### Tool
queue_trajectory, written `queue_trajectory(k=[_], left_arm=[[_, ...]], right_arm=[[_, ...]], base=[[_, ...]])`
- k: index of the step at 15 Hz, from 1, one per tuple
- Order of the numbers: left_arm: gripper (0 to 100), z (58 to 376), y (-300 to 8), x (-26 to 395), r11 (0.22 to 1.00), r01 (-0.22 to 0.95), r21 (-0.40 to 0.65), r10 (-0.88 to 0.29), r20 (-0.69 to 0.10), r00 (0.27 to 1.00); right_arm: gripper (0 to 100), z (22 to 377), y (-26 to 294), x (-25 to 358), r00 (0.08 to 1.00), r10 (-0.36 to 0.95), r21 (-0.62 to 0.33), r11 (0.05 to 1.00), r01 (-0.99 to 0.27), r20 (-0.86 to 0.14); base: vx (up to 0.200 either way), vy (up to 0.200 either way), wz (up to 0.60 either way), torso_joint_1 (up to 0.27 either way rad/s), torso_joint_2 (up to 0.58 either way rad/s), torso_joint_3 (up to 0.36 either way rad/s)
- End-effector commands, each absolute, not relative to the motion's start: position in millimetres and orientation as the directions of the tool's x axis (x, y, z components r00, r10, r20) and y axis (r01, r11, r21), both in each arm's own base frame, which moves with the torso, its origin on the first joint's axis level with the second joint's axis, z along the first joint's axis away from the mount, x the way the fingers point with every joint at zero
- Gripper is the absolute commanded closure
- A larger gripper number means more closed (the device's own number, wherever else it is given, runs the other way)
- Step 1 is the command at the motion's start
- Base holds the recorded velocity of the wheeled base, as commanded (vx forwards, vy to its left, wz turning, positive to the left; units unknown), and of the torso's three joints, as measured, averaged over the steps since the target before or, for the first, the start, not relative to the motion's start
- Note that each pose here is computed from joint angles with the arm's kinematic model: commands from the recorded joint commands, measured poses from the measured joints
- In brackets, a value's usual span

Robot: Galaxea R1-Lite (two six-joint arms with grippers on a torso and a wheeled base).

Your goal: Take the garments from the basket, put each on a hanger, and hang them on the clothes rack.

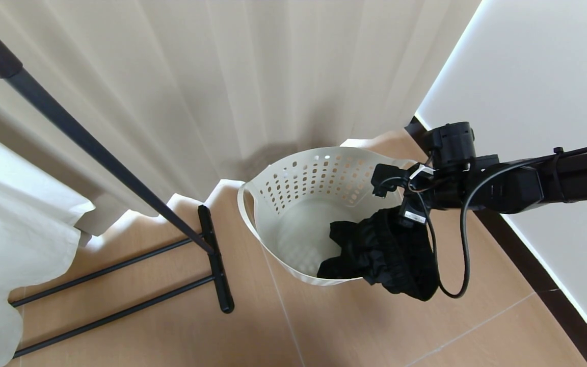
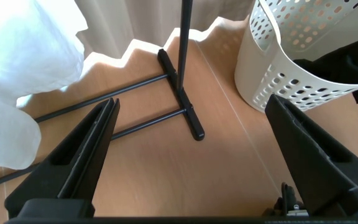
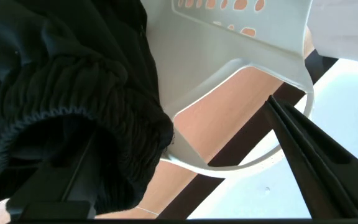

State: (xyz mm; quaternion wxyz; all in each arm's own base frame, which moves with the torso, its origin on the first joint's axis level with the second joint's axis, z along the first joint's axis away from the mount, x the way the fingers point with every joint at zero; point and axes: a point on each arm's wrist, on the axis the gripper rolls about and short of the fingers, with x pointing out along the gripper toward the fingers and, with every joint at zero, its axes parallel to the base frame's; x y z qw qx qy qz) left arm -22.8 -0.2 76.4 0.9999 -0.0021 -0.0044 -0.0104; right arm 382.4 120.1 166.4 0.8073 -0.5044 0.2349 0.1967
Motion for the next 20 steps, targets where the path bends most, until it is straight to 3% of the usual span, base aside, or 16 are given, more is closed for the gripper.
queue_trajectory(k=[1, 9, 10, 17, 20], left_arm=[[0, 76.4, -0.2, -22.8, 1.000, 0.022, -0.004, -0.021, 0.009, 1.000], [0, 76.4, -0.2, -22.8, 1.000, 0.022, -0.006, -0.021, 0.009, 1.000], [0, 76.4, -0.2, -22.8, 1.000, 0.022, -0.006, -0.021, 0.009, 1.000], [0, 76.4, -0.2, -22.8, 1.000, 0.020, -0.004, -0.020, 0.009, 1.000], [0, 76.6, -0.1, -22.8, 1.000, 0.018, -0.006, -0.018, 0.011, 1.000]], right_arm=[[0, 162.4, 121.9, 387.7, 0.811, 0.076, -0.723, 0.411, -0.555, -0.580], [0, 161.5, 124.6, 393.5, 0.819, 0.057, -0.733, 0.414, -0.540, -0.571], [100, 161.7, 128.7, 391.8, 0.818, 0.068, -0.732, 0.408, -0.546, -0.572], [100, 169.5, 131.7, 378.9, 0.818, 0.090, -0.727, 0.412, -0.549, -0.568], [100, 203.8, 131.2, 342.6, 0.838, 0.176, -0.681, 0.508, -0.527, -0.517]], base=[[0.000, 0.000, 0.00, 0.000, 0.00, 0.000], [0.000, 0.000, 0.00, 0.000, 0.00, 0.000], [0.000, 0.000, 0.00, 0.000, 0.00, 0.000], [0.000, 0.000, 0.00, 0.000, 0.00, 0.000], [0.000, 0.000, 0.00, 0.000, 0.00, 0.000]])
